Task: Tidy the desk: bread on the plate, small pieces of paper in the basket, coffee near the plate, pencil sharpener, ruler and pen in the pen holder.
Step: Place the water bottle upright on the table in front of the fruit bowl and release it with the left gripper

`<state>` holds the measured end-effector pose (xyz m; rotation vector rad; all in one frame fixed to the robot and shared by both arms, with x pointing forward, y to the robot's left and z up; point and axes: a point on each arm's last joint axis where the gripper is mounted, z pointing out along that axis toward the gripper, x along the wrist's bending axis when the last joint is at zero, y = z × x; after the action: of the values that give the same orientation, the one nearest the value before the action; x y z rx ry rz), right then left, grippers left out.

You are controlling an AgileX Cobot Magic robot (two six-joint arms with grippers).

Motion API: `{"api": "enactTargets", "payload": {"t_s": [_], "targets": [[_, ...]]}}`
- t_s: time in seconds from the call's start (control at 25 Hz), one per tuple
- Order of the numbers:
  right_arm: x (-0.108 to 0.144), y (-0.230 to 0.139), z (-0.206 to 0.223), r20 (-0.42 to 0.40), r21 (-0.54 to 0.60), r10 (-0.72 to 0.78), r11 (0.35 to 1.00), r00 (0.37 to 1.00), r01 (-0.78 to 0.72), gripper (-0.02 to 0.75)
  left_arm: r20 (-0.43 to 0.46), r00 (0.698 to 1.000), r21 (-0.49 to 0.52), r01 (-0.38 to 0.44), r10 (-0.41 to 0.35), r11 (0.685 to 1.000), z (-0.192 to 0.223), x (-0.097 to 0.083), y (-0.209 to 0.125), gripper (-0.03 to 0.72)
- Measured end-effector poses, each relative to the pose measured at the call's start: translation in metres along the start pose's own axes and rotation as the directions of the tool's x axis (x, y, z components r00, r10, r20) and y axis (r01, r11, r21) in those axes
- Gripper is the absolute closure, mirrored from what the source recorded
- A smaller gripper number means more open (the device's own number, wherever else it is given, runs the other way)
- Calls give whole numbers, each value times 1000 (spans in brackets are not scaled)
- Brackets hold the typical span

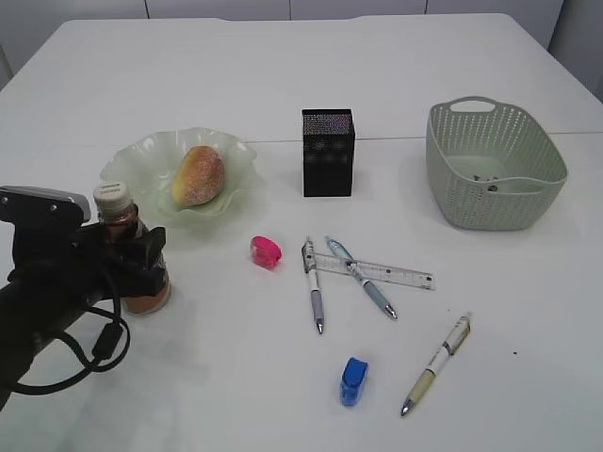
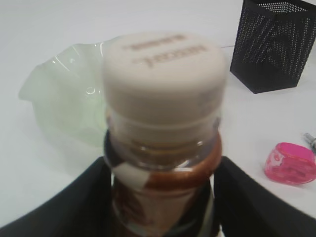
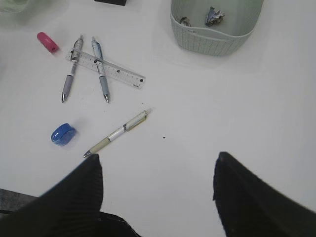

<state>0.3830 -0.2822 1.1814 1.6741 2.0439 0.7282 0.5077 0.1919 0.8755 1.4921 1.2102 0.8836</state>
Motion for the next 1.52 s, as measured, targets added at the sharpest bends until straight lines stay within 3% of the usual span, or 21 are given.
{"api": "enactTargets", "payload": {"t_s": [0.2, 0.52, 1.04, 1.24, 1.52], "targets": [[0, 0, 0, 0, 0, 0, 1000, 1000, 0, 197, -19, 1000, 2, 11, -11, 1000, -2, 2, 2, 164], [0, 0, 0, 0, 2, 0, 1000, 1000, 0, 197, -21, 999, -57, 28, -29, 998, -6, 2, 20, 155], [0, 0, 0, 0, 2, 0, 1000, 1000, 0, 197, 4, 998, -244, 67, -68, 968, -26, 1, 72, 158], [0, 0, 0, 0, 2, 0, 1000, 1000, 0, 197, 7, 999, -326, 36, -36, 945, -39, 1, 97, 160], [0, 0, 0, 0, 2, 17, 1000, 1000, -17, 197, 33, 999, -274, 27, -19, 961, -68, 1, 123, 175]]}}
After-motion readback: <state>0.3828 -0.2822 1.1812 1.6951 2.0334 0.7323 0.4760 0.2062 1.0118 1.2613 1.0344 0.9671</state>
